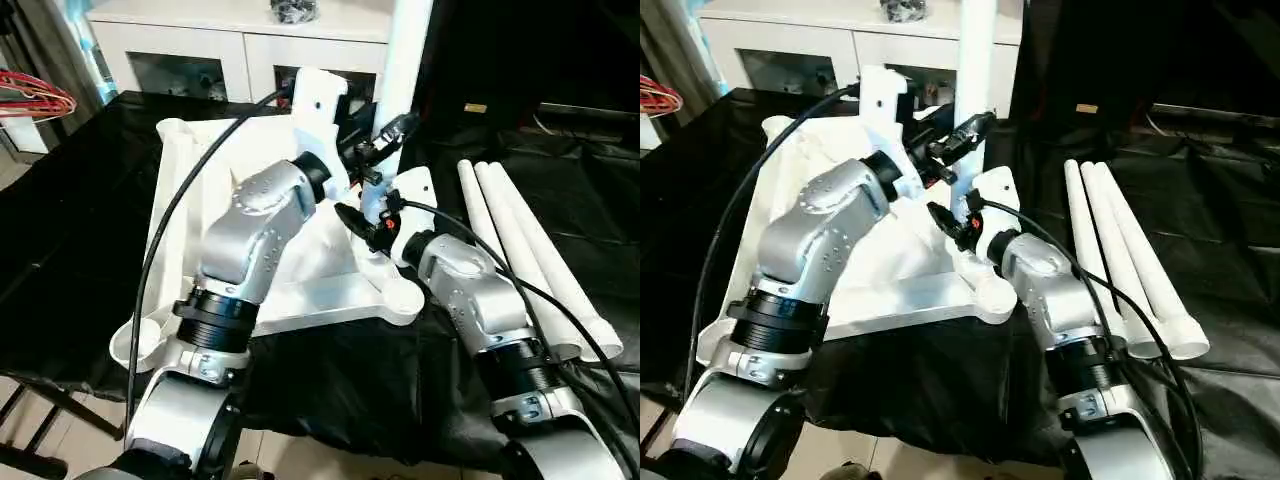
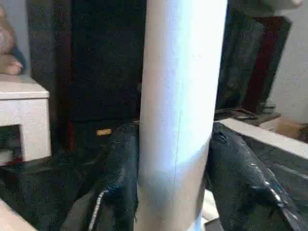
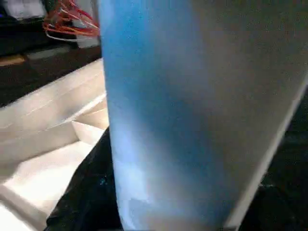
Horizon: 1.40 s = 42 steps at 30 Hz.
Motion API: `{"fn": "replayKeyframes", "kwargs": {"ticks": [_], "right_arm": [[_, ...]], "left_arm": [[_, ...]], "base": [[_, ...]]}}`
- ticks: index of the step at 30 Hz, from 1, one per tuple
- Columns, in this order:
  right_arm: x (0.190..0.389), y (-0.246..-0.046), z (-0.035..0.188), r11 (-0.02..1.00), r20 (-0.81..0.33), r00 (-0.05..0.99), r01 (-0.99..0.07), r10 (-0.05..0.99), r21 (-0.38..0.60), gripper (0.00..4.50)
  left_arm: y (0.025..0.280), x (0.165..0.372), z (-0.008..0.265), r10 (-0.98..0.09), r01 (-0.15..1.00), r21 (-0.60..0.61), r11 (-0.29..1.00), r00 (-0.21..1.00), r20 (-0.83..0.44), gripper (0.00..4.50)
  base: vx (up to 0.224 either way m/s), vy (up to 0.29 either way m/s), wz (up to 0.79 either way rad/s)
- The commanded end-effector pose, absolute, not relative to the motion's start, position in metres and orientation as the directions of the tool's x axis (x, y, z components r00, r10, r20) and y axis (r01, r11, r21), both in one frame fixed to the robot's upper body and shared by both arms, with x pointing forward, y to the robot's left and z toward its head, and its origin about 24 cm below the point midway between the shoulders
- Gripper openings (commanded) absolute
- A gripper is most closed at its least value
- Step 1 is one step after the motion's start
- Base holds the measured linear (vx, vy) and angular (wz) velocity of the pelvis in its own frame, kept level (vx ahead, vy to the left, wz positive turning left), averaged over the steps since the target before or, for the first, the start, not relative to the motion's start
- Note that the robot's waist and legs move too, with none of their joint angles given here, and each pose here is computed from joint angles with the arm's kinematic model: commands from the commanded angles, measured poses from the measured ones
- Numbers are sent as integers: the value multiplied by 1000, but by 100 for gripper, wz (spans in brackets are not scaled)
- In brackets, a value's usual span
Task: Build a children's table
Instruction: Insert table leg to table base
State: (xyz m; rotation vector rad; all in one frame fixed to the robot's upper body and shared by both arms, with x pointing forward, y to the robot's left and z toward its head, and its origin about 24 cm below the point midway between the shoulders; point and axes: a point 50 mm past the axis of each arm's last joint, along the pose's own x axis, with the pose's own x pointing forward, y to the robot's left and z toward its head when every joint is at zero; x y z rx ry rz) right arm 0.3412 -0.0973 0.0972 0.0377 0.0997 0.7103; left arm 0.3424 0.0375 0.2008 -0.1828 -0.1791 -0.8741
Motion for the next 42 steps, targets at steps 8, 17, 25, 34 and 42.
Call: {"fn": "replayKeyframes", "kwargs": {"ticks": [8, 17, 25, 34, 42], "right_arm": [[308, -104, 116, 459, 100, 473, -878, 875, 135, 199], [285, -119, 121, 241, 119, 260, -958, 958, 155, 199], [270, -125, 119, 125, 63, 140, -973, 988, 195, 199], [266, -128, 116, 113, 13, 119, -968, 993, 224, 199], [265, -126, 112, 109, -19, 107, -968, 994, 226, 198]], "left_arm": [[44, 323, 196, -884, 921, -150, 359, 387, 263, 282], [63, 307, 202, -895, 950, -312, -17, 124, 428, 282], [68, 302, 202, -908, 947, -304, -103, 35, 417, 282], [60, 293, 194, -943, 958, -261, -122, -30, 330, 282], [54, 294, 183, -976, 968, -242, -63, -9, 218, 323]], "base": [[0, 0, 0], [0, 0, 0], [0, 0, 0], [0, 0, 0], [0, 0, 0]]}}
